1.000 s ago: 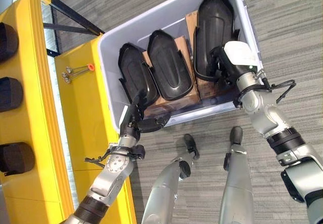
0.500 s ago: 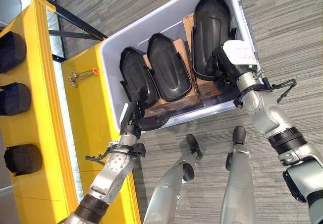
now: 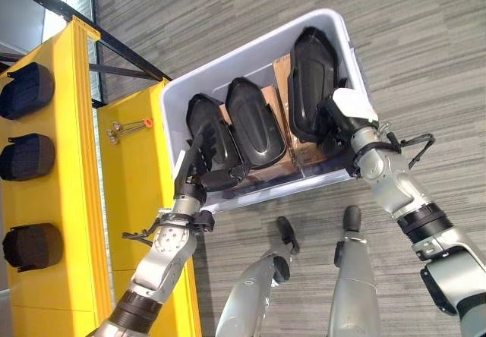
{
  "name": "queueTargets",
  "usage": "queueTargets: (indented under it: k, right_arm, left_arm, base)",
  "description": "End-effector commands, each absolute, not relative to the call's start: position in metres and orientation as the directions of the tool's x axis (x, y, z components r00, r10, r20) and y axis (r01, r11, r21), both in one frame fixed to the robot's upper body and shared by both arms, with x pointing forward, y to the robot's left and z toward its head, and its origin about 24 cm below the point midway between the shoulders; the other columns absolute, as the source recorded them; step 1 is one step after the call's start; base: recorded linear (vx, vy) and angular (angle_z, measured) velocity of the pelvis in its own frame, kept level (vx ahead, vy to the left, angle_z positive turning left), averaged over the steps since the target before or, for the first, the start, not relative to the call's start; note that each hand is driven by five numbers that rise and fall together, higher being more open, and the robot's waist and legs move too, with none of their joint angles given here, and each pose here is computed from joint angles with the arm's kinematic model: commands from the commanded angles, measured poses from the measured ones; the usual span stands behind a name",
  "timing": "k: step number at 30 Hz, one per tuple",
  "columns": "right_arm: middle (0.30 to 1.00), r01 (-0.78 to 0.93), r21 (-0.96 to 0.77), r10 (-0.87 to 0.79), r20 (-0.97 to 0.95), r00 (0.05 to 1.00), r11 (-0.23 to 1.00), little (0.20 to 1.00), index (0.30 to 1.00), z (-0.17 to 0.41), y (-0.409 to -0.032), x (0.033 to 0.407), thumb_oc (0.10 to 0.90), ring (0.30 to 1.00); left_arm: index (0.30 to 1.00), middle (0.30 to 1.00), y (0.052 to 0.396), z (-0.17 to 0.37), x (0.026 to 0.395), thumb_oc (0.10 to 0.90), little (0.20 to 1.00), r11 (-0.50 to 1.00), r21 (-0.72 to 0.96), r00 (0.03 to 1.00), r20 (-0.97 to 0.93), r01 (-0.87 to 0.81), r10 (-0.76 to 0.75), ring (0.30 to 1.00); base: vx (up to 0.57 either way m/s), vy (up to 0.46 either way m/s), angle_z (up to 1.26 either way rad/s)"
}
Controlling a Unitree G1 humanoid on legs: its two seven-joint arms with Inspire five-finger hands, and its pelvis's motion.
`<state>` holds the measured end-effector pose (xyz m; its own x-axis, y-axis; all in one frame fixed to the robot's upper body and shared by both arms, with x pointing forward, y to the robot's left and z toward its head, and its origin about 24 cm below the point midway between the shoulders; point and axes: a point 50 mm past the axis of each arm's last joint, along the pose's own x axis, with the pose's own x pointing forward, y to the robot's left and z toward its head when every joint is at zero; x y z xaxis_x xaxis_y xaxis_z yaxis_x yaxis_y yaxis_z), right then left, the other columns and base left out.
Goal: Move parts from the plastic box to the shelf.
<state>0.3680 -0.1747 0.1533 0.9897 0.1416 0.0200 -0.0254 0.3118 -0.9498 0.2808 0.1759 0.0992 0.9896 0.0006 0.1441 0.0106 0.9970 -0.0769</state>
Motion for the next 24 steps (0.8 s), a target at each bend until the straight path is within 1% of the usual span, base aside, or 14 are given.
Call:
queueTargets:
  k: [1,7,16,24]
  right_arm:
    - [0.3,-0.242,-0.909,0.168,-0.195,0.966,0.339,0.3,0.3,0.109,-0.17,0.356,0.4,0.3]
    - [0.3,-0.235,-0.911,0.205,-0.172,0.963,0.338,0.3,0.3,0.106,-0.162,0.35,0.4,0.3]
    - [0.3,-0.229,-0.916,0.279,-0.138,0.95,0.329,0.3,0.3,0.084,-0.133,0.328,0.4,0.3]
    - [0.3,-0.233,-0.888,0.325,-0.101,0.94,0.397,0.3,0.3,0.091,-0.13,0.315,0.4,0.3]
  left_arm:
    - [1.0,1.0,0.187,0.141,0.285,0.9,1.0,0.99,-0.142,0.947,0.317,-0.006,0.051,1.0]
    - [1.0,1.0,0.195,0.137,0.286,0.9,1.0,0.991,-0.131,0.947,0.314,-0.033,0.073,1.0]
    - [1.0,1.0,0.206,0.125,0.283,0.9,1.0,0.991,-0.102,0.954,0.281,-0.082,0.108,1.0]
    - [1.0,1.0,0.212,0.114,0.278,0.9,1.0,0.993,-0.074,0.969,0.223,-0.092,0.107,1.0]
  base:
    - [0.05,-0.101,0.11]
    - [-0.01,-0.091,0.08]
    - [0.08,-0.077,0.05]
    - [0.12,-0.091,0.06]
